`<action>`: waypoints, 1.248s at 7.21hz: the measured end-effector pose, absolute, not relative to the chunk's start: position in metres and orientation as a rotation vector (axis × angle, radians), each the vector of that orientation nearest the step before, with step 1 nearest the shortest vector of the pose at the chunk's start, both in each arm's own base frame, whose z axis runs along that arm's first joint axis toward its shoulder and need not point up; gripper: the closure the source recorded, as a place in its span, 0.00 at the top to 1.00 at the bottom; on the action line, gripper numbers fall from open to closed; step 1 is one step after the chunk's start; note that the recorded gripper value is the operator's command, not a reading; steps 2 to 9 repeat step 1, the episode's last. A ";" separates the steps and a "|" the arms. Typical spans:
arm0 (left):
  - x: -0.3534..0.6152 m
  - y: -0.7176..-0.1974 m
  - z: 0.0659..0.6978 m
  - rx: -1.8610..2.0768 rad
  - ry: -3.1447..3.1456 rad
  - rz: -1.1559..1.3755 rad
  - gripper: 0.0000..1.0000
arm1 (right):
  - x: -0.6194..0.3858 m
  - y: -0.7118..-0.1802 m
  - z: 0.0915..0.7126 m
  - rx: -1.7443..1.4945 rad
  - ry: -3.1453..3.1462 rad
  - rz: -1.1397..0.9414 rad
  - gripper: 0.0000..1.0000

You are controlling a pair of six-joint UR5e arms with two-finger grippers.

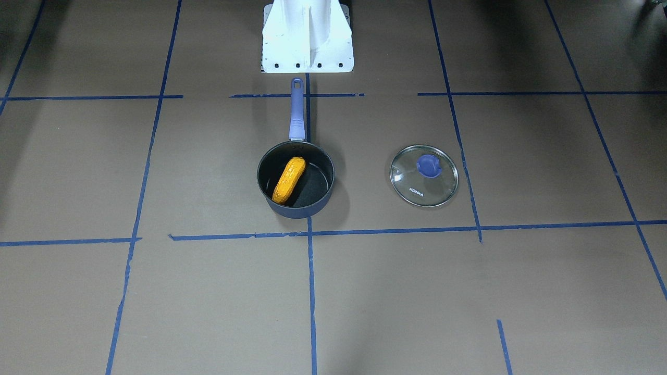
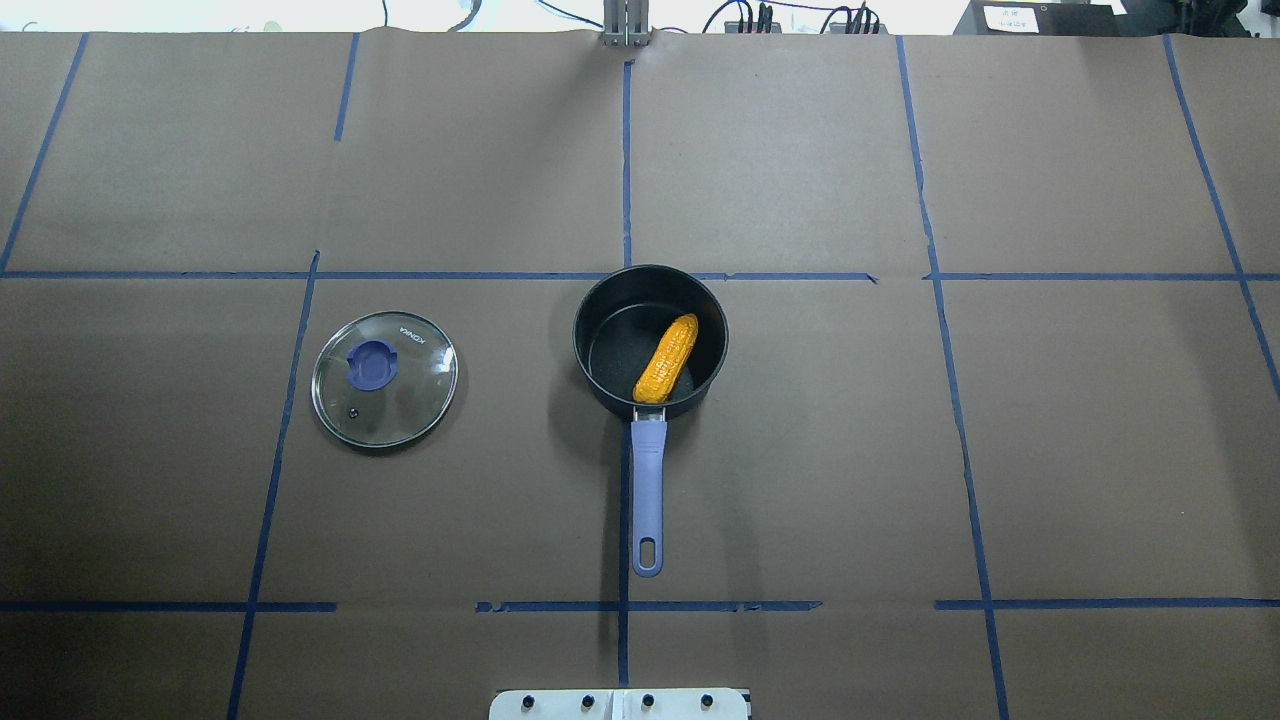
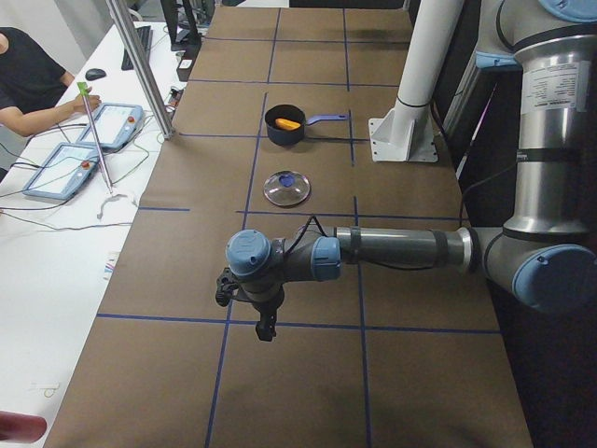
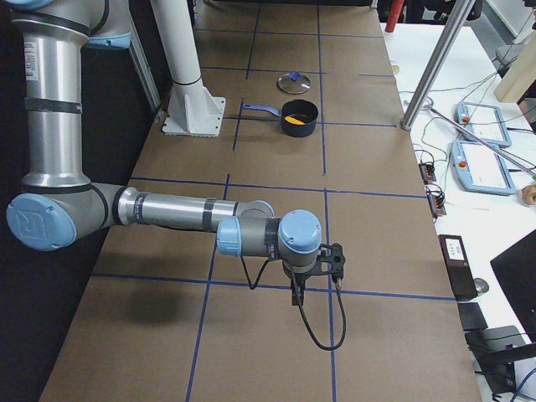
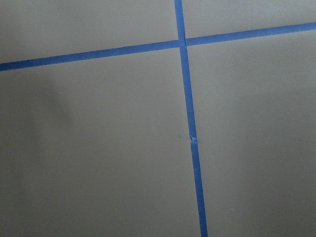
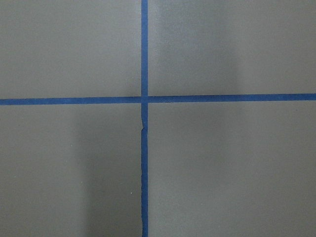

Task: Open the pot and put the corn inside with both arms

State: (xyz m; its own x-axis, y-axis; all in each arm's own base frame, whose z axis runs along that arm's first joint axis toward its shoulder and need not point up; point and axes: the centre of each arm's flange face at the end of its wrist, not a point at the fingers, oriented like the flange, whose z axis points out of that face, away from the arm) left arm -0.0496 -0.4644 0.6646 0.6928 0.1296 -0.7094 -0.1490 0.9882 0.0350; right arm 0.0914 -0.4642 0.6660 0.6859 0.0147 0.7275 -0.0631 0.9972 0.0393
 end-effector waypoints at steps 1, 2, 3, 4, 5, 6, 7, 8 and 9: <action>-0.050 -0.464 0.665 -0.026 0.790 0.156 1.00 | 0.091 -0.464 0.666 0.063 -0.813 0.043 0.99; -0.050 -0.464 0.665 -0.026 0.790 0.156 1.00 | 0.091 -0.464 0.666 0.063 -0.813 0.043 0.99; -0.050 -0.464 0.665 -0.026 0.790 0.156 1.00 | 0.091 -0.464 0.666 0.063 -0.813 0.043 0.99; -0.050 -0.464 0.665 -0.026 0.790 0.156 1.00 | 0.091 -0.464 0.666 0.063 -0.813 0.043 0.99; -0.050 -0.464 0.665 -0.026 0.790 0.156 1.00 | 0.091 -0.464 0.666 0.063 -0.813 0.043 0.99; -0.050 -0.464 0.665 -0.026 0.790 0.156 1.00 | 0.091 -0.464 0.666 0.063 -0.813 0.043 0.99; -0.050 -0.464 0.665 -0.026 0.790 0.156 1.00 | 0.091 -0.464 0.666 0.063 -0.813 0.043 0.99; -0.050 -0.464 0.665 -0.026 0.790 0.156 1.00 | 0.091 -0.464 0.666 0.063 -0.813 0.043 0.99; -0.050 -0.464 0.665 -0.026 0.790 0.156 1.00 | 0.091 -0.464 0.666 0.063 -0.813 0.043 0.99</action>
